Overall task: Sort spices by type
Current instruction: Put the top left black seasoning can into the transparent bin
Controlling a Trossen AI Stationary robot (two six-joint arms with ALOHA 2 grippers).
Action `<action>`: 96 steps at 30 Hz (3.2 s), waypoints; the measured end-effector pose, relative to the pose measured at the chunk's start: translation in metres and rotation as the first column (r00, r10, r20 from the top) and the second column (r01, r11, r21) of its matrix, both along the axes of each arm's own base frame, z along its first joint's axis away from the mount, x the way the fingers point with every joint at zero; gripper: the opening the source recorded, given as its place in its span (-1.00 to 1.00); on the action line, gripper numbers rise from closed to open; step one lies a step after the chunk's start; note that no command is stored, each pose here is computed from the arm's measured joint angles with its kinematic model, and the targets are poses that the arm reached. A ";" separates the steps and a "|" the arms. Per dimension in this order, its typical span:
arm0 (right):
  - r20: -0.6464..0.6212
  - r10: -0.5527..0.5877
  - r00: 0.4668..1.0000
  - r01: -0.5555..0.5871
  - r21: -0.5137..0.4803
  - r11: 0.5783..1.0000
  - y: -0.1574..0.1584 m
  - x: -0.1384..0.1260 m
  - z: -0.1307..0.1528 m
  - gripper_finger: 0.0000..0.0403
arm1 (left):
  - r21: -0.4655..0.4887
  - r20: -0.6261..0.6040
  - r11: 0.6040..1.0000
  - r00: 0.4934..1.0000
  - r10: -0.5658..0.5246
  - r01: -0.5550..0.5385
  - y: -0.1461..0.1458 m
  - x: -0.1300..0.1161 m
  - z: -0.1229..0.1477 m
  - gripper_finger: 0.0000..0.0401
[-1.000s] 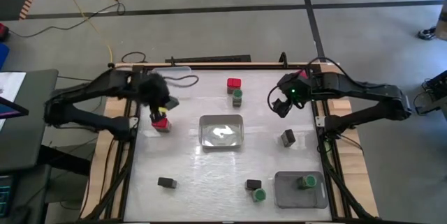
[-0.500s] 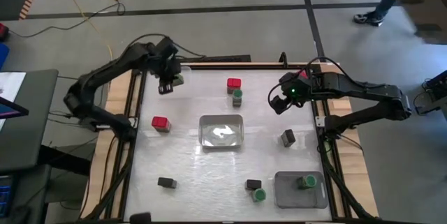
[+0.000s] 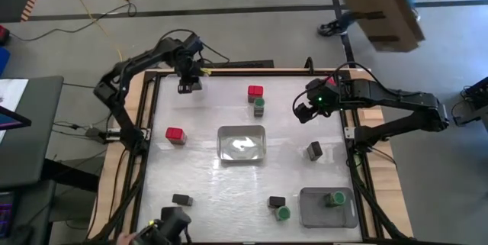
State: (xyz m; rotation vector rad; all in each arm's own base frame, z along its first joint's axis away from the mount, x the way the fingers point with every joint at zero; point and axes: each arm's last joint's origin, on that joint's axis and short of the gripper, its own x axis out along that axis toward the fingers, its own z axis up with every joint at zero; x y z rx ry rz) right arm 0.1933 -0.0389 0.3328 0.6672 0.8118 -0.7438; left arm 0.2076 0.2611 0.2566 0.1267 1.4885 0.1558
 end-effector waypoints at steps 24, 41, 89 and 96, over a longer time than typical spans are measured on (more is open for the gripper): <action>0.012 -0.032 0.999 0.032 0.018 0.999 0.000 0.000 0.000 0.77 | -0.067 0.018 0.996 0.998 -0.061 0.062 0.020 -0.001 -0.026 -0.33; 0.012 -0.032 0.999 0.032 0.018 0.999 0.000 0.000 0.000 0.77 | -0.034 -0.002 0.998 0.998 -0.056 0.056 0.023 -0.003 -0.026 -0.28; 0.012 -0.031 0.999 0.031 0.018 0.999 0.000 0.000 0.000 0.77 | -0.033 0.000 0.999 1.000 -0.029 0.029 0.023 -0.002 -0.026 -0.24; 0.012 -0.032 0.999 0.031 0.018 0.999 0.000 0.000 0.000 0.77 | -0.032 0.000 0.999 1.000 -0.029 0.029 0.023 -0.002 -0.026 -0.24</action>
